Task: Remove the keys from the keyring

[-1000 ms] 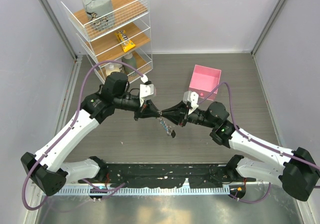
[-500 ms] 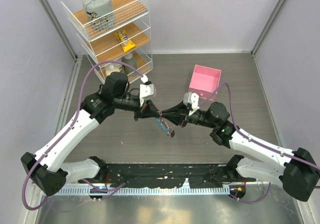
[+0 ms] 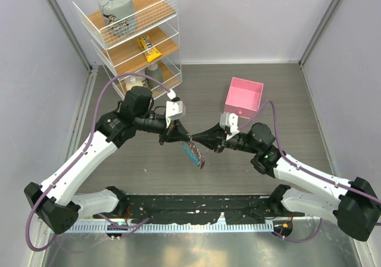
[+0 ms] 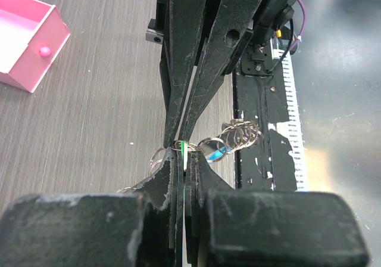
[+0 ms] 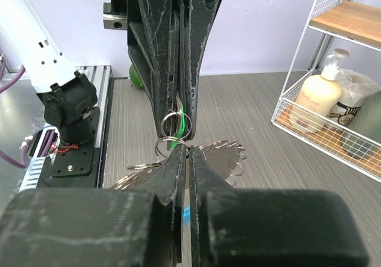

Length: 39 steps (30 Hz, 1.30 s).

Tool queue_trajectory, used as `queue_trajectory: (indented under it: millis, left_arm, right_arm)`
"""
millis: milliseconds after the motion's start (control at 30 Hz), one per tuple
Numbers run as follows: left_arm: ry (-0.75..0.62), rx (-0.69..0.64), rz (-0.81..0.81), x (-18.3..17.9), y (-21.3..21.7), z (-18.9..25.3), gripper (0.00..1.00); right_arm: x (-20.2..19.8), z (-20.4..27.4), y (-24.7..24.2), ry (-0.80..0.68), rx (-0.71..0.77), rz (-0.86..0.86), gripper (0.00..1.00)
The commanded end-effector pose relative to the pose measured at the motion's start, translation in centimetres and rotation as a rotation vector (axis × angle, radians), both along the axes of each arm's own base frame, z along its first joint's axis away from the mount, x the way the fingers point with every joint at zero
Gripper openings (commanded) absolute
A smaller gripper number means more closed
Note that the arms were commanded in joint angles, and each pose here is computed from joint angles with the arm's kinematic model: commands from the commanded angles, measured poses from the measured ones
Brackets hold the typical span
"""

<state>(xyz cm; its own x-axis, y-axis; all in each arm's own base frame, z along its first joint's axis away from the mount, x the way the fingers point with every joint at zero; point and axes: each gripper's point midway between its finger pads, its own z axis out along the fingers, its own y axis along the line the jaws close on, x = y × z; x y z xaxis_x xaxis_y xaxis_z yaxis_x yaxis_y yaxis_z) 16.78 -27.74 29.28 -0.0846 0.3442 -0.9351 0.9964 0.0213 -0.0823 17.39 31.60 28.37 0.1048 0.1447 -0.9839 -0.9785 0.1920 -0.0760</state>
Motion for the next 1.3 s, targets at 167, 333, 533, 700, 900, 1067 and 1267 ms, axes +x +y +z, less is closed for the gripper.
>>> queue_trajectory:
  millis: [167,333,533,700,900,1067,1267]
  left_arm:
    - [-0.021,-0.06,0.015,0.2,-0.3,3.1,0.0]
    - [0.069,-0.024,0.051,0.9,-0.3,2.7,0.0]
    - [0.135,-0.006,0.064,1.2,-0.5,2.0,0.0]
    - [0.14,0.002,0.076,1.6,-0.3,1.6,0.0]
    - [0.02,-0.036,0.05,1.1,0.3,2.0,0.0]
    - [-0.015,-0.044,0.035,0.5,0.7,2.2,0.0]
    - [-0.026,-0.061,0.016,0.1,0.7,2.3,0.0]
  right_arm:
    - [-1.7,1.6,0.2,-0.154,-0.008,0.021,0.05]
    - [-1.6,1.4,0.4,-0.265,-0.066,-0.047,0.05]
    - [-1.4,1.1,0.0,-0.433,-0.099,-0.157,0.05]
    - [-0.9,0.7,-0.5,-0.51,-0.138,-0.241,0.27]
    - [-0.4,1.1,-0.4,-0.327,-0.122,-0.269,0.37]
    - [-0.4,1.4,-0.4,-0.223,-0.054,-0.229,0.32]
    - [0.0,2.7,-0.5,-0.126,0.025,-0.171,0.28]
